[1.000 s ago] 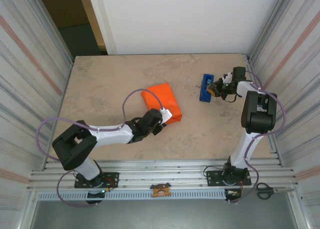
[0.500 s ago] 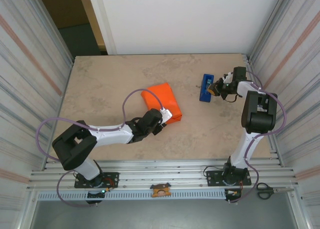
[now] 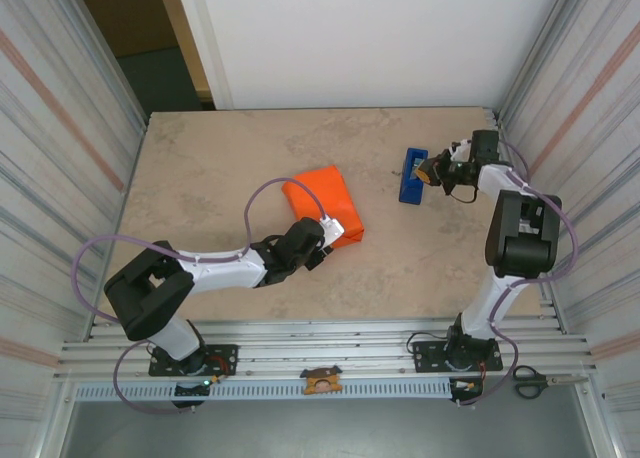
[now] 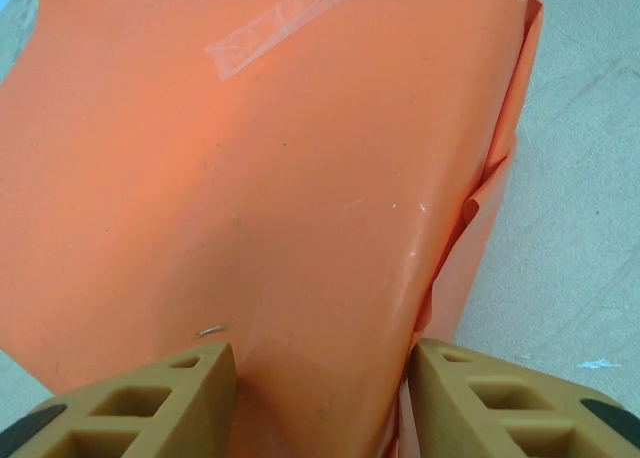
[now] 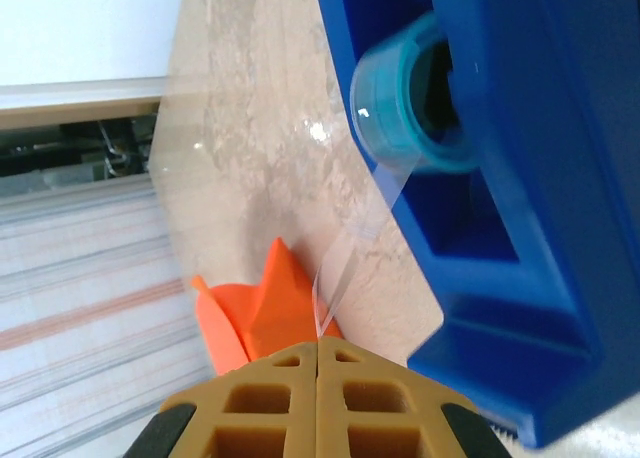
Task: Wrap the gift box in paper
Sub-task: Tear off the tape with the cutter.
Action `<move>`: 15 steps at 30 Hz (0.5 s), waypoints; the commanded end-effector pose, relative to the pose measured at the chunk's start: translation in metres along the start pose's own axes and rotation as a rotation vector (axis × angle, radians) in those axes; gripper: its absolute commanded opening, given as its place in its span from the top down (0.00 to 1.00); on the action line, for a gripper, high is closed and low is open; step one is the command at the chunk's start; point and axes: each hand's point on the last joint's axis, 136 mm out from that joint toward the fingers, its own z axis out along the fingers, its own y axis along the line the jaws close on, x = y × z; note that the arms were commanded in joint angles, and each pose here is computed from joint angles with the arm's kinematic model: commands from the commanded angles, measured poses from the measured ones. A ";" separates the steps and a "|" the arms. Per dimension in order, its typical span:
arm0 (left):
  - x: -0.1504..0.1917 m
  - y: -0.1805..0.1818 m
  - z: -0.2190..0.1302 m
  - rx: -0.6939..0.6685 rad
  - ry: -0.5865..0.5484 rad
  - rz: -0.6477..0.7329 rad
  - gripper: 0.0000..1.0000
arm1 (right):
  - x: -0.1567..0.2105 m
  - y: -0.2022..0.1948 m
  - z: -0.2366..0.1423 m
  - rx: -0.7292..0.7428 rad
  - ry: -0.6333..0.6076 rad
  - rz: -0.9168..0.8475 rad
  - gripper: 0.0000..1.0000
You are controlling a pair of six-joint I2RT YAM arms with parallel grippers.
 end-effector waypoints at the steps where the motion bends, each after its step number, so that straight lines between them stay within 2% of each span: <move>1: 0.070 -0.027 0.004 0.099 0.217 0.027 0.51 | 0.025 0.012 -0.011 -0.056 0.049 0.026 1.00; 9: 0.072 -0.027 0.003 0.099 0.217 0.027 0.51 | 0.061 -0.011 -0.020 -0.032 0.070 0.053 1.00; 15: 0.071 -0.027 0.003 0.100 0.219 0.030 0.51 | 0.073 -0.021 -0.023 -0.011 0.074 0.061 1.00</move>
